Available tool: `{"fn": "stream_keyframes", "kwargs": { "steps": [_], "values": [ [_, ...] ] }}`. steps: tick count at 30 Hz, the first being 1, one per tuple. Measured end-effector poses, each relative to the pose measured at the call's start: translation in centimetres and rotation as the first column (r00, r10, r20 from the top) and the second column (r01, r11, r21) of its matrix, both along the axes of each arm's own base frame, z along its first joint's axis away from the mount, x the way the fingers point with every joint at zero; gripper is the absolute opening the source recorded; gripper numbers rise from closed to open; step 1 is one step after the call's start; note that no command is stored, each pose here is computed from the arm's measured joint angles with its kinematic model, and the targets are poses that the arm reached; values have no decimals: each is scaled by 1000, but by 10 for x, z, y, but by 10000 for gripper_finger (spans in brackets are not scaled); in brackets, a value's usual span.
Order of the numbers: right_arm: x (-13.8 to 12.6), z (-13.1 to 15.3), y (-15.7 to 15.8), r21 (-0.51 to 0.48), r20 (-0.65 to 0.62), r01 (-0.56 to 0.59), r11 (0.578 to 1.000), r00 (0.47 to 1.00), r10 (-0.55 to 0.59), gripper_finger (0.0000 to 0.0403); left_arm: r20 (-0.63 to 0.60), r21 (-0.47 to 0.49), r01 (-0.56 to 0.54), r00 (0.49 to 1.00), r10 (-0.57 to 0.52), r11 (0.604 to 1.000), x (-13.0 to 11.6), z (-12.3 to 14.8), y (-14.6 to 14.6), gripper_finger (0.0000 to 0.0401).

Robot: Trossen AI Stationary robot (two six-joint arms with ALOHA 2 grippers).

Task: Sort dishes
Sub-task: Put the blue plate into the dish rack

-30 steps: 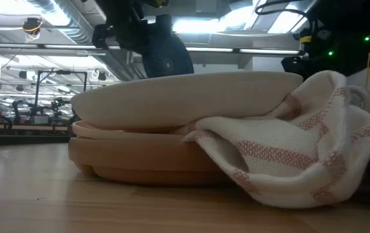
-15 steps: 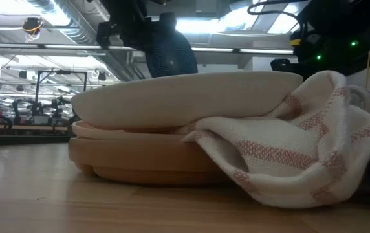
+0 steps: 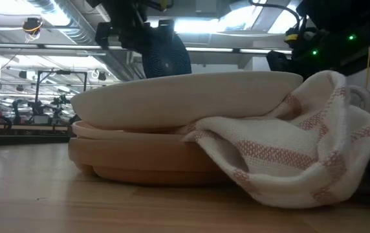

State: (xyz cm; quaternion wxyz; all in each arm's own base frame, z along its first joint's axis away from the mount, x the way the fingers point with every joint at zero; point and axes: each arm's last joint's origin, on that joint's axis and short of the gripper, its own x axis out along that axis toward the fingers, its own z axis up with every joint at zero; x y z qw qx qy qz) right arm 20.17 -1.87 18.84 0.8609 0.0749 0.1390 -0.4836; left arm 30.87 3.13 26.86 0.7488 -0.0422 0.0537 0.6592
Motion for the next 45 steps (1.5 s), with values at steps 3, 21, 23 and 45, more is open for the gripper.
{"fn": "stream_keyframes", "kwargs": {
  "steps": [3,21,23,45],
  "values": [
    [1,0,1,20,2,-33,999,999,33,46,-33,6,-6,999,6,1000,-2,-2,0,0],
    [13,9,7,89,90,-336,938,940,328,46,-153,1,-24,988,24,1000,-15,-11,0,0],
    [14,9,8,96,94,-353,931,934,345,46,-162,0,-27,986,27,1000,-17,-12,0,0],
    [20,18,14,129,222,-570,811,814,537,46,-185,-80,-23,983,8,997,-26,-18,0,0]
  ]
}}
